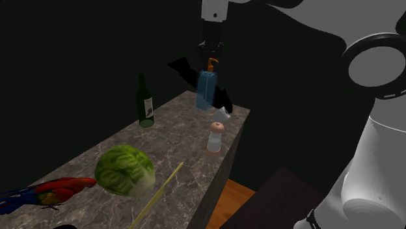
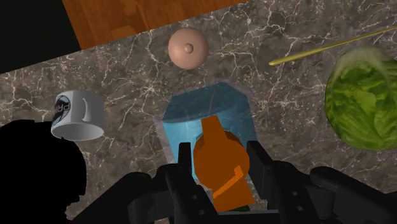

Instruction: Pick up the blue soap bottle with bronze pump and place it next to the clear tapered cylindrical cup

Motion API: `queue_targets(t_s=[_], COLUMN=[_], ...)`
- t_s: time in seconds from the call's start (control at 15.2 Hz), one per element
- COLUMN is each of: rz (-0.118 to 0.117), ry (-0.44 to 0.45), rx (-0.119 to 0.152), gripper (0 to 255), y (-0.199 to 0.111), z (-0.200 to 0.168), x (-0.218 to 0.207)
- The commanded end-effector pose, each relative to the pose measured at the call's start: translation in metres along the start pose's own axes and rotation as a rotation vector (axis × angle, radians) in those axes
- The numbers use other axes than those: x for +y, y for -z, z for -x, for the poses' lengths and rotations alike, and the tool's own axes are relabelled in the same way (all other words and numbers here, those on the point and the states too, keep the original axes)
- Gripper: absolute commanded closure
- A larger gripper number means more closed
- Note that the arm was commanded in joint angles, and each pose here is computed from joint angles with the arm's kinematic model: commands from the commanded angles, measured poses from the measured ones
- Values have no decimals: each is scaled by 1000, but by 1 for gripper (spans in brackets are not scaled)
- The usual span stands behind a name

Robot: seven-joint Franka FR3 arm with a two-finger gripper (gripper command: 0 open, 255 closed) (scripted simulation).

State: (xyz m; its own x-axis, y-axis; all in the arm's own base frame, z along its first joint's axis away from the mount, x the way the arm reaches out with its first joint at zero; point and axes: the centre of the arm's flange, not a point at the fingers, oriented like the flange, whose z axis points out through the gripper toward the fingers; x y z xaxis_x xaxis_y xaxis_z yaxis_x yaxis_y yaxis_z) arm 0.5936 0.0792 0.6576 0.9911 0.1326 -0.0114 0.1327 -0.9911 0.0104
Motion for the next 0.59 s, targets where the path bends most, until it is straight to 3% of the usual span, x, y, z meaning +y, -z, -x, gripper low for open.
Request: queue_targets(t_s=[0.0,0.53], rz=[0,0], ry=[0,0], rx=[0,0], gripper=[255,255], y=[11,52], z=[1,2], x=[-1,0])
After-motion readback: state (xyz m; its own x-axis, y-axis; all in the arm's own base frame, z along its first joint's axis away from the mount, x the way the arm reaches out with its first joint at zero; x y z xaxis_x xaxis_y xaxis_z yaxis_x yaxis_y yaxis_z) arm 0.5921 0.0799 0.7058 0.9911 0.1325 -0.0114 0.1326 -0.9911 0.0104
